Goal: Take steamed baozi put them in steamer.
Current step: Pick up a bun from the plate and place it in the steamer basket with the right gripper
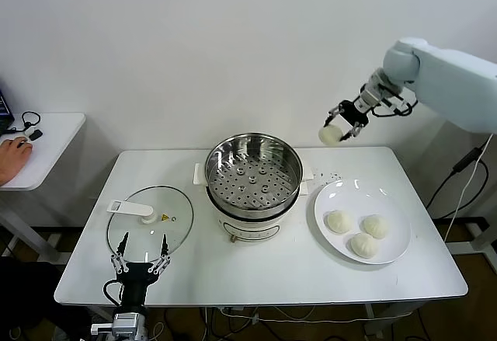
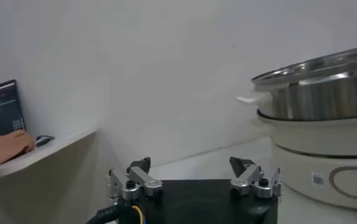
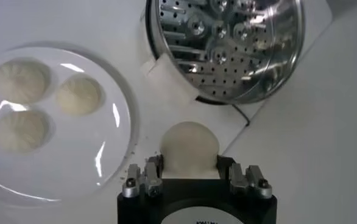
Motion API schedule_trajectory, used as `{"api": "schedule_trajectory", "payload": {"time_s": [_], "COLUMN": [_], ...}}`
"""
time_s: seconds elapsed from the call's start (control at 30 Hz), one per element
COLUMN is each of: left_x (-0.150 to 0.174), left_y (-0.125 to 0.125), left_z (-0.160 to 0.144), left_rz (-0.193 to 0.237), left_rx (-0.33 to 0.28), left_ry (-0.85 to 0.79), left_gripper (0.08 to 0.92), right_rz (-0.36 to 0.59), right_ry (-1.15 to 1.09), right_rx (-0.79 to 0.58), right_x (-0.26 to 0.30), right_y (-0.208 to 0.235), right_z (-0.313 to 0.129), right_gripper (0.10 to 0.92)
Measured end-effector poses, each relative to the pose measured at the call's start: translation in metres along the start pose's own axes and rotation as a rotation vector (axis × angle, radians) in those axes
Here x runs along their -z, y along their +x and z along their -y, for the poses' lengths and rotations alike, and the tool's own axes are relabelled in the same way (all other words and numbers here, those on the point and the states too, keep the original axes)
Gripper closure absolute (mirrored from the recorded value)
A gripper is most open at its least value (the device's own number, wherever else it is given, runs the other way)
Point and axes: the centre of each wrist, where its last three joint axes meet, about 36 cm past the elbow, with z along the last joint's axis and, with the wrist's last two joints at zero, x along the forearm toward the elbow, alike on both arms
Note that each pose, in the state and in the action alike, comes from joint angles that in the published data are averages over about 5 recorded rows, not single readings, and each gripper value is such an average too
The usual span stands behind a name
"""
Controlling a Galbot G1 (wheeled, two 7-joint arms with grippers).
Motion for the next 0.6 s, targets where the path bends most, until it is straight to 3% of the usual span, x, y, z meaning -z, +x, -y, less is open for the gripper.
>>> {"api": "schedule_trajectory", "payload": {"time_s": [0.6], "left_x": [0.001], "left_y": [-0.005], "left_z": [0.001], "left_rz": [0.007], "left_rx": [0.004], "left_ry": [0.011], "left_gripper": [0.177], "right_rz": [0.032], "right_ry": [0.277], "right_rx": [0.055], "right_x": [0.064], "right_y": [-0.062], "right_z": [0.116], "right_gripper": [0.428]}}
